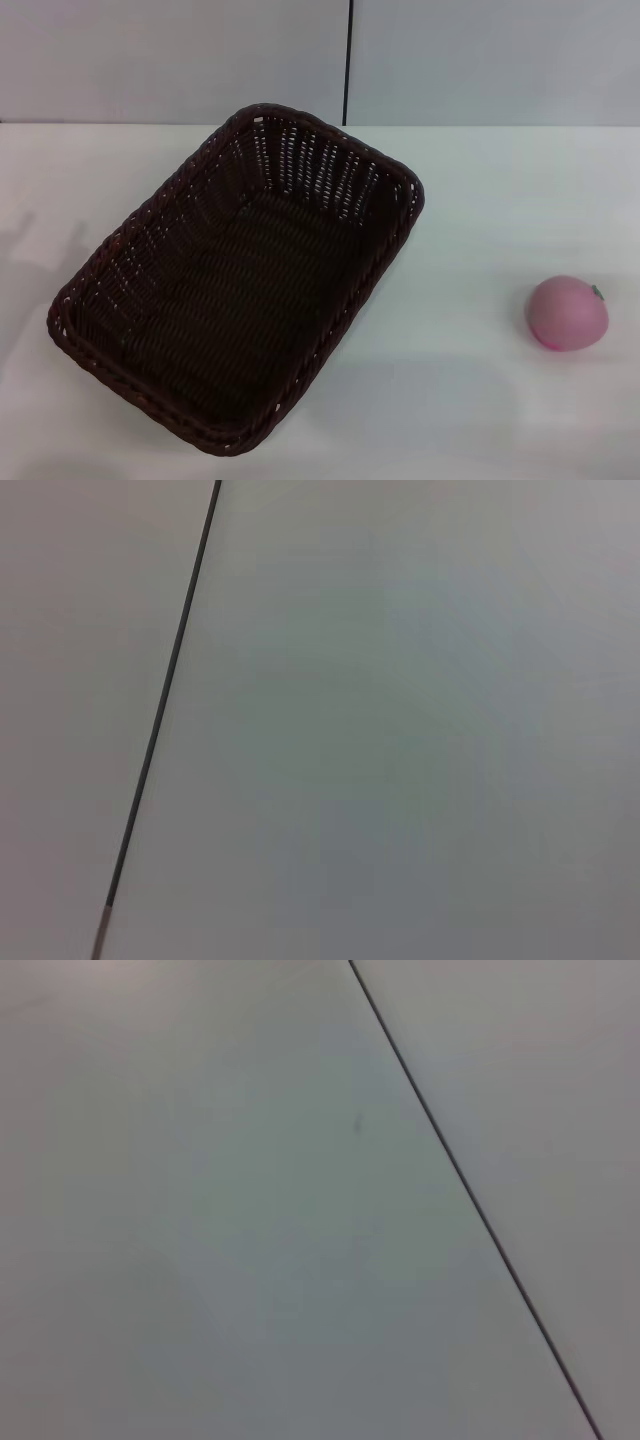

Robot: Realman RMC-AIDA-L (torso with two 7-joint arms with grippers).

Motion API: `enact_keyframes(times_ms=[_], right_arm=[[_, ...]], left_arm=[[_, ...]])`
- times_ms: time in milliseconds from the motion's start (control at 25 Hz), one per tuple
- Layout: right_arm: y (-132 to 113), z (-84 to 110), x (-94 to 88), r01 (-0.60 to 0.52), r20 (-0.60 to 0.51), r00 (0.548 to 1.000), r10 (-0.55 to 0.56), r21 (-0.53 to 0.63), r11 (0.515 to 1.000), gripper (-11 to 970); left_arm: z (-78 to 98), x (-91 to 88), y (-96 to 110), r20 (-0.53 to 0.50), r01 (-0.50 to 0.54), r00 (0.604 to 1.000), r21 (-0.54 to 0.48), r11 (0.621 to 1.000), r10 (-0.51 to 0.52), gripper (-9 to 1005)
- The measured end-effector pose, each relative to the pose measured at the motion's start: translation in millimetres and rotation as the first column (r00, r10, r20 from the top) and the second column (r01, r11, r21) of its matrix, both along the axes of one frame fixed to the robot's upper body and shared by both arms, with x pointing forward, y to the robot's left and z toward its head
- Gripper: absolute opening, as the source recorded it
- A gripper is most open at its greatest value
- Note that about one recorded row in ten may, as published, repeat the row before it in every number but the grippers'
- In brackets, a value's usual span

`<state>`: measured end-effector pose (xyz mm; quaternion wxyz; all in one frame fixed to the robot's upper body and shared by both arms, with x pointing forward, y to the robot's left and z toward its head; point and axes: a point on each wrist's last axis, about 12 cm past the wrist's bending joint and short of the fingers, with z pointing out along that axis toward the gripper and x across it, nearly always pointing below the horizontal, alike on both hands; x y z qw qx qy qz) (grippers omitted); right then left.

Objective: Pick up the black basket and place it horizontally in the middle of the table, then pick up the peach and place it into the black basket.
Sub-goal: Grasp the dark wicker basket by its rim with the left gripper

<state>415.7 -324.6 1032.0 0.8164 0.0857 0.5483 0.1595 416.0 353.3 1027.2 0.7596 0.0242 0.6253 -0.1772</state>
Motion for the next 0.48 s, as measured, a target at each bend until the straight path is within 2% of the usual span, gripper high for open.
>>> enact_keyframes(times_ms=[200,480], right_arm=[[-2.2,3.6,0.4,-0.027,0.023,0.999,0.027,0.02,0.999,654],[-4.6,2.2,-5.3,-0.028,0.016,0.999,0.027,0.027,0.999,654]], left_arm=[[-1.5,-2.4,-2.4,-0.008,0.018,1.0,0.006,1.0,-0.018,676],[3.0,-3.5,6.8,-0.016,0.052,0.999,-0.003,0.999,-0.052,679]])
